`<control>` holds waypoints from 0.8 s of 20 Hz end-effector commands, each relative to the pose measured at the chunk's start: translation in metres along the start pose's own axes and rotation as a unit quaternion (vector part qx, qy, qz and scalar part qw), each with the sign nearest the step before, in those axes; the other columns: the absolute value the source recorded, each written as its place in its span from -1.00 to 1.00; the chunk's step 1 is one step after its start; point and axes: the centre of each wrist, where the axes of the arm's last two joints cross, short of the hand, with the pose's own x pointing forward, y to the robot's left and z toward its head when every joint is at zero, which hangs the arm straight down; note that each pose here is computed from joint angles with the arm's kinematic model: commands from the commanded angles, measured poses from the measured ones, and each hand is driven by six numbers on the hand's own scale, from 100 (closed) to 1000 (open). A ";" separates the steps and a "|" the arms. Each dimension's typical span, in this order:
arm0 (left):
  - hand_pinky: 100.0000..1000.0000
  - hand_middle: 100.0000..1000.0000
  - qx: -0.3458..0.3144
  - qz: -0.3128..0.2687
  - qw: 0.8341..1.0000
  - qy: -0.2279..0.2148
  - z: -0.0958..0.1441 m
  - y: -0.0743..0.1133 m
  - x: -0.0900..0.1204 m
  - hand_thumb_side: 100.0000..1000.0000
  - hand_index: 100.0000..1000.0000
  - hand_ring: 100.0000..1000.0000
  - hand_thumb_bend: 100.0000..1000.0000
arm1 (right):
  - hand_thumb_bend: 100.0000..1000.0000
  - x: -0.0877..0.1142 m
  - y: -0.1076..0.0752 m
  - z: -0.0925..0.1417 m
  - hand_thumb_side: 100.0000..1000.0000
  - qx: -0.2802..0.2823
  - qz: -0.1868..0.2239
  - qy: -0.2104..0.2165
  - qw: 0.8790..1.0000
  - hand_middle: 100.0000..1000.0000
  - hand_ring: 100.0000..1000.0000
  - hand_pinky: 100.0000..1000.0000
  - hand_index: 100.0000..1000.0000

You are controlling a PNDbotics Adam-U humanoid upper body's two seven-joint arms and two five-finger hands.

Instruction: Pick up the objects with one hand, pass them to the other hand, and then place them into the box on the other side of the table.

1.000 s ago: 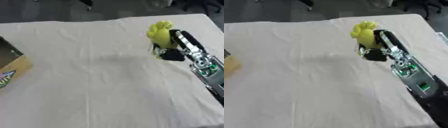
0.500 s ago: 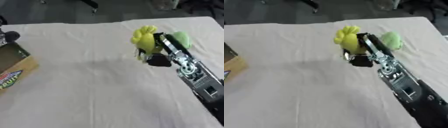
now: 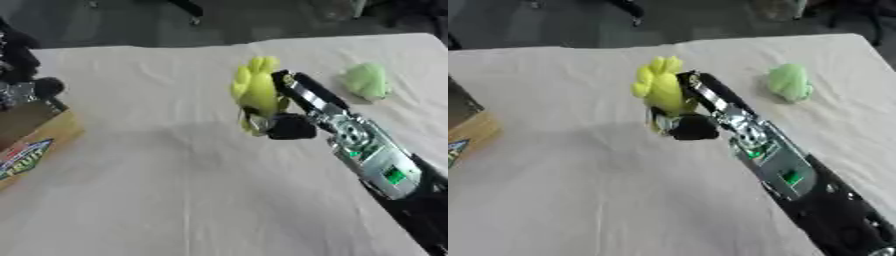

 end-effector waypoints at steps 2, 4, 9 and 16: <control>-0.02 0.08 -0.018 -0.022 1.000 -0.004 -0.003 0.008 0.011 -0.28 0.51 0.21 0.39 | -1.00 0.010 0.002 -0.010 -0.73 0.015 0.003 -0.035 0.999 -0.23 0.02 0.46 0.14; 0.00 0.09 -0.036 -0.030 0.999 0.000 -0.007 0.004 0.014 -0.27 0.51 0.22 0.40 | -1.00 0.014 0.006 -0.014 -0.73 0.023 0.004 -0.046 0.999 -0.23 0.02 0.46 0.14; 0.01 0.10 -0.072 -0.044 0.996 0.010 -0.021 -0.006 0.020 -0.22 0.51 0.23 0.42 | -1.00 0.023 0.013 -0.021 -0.74 0.034 0.007 -0.065 0.997 -0.23 0.02 0.45 0.14; -0.02 0.08 -0.074 -0.033 0.997 -0.002 -0.035 -0.021 0.033 -0.18 0.51 0.20 0.46 | -1.00 0.039 0.018 -0.028 -0.76 0.036 0.012 -0.092 0.995 -0.23 0.02 0.44 0.14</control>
